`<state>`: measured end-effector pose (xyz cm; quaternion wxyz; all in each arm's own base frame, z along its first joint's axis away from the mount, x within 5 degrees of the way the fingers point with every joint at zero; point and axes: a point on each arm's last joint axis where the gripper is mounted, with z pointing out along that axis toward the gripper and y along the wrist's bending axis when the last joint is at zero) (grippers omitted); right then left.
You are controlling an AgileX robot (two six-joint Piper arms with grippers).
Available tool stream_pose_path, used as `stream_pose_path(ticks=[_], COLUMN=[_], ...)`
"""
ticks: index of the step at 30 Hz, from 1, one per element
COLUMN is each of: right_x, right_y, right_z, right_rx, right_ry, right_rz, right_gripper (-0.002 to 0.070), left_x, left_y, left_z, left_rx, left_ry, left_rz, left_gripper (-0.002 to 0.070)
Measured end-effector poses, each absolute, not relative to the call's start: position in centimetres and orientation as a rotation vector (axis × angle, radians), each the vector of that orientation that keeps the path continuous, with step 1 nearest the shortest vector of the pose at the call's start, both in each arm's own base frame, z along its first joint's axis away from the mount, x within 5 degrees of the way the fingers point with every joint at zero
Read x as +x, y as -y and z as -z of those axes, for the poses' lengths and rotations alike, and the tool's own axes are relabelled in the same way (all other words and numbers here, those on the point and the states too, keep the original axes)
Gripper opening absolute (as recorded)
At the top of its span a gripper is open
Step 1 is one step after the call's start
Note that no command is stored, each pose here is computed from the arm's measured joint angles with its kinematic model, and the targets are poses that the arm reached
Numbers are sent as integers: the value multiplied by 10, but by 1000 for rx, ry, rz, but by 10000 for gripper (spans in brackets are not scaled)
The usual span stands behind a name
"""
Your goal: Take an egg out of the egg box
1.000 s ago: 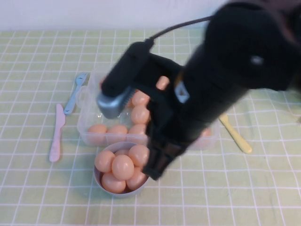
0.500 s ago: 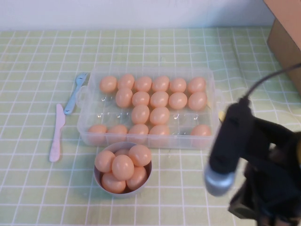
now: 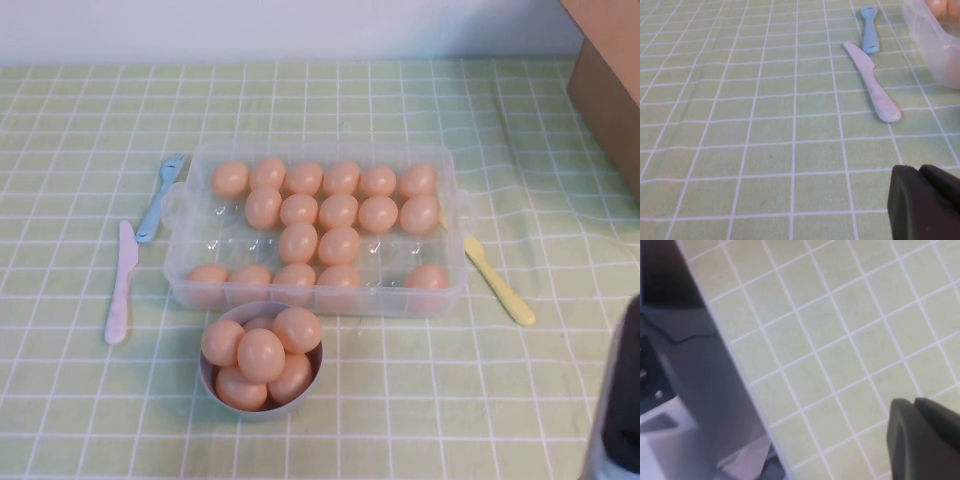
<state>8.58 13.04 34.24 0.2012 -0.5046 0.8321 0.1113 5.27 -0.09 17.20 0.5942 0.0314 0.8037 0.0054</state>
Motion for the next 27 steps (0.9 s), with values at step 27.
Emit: stream_pose_path(ticks=[27], right_x=[68], right_y=[-10], right_z=[-191], right_rx=[-34], right_ry=[-1703], right_rz=[-182], right_gripper=[-17], left_x=[53], left_y=[1], left_z=[-172], left_rx=[73], left_ry=[-1868], left_rz=[-13], left_gripper=[-5])
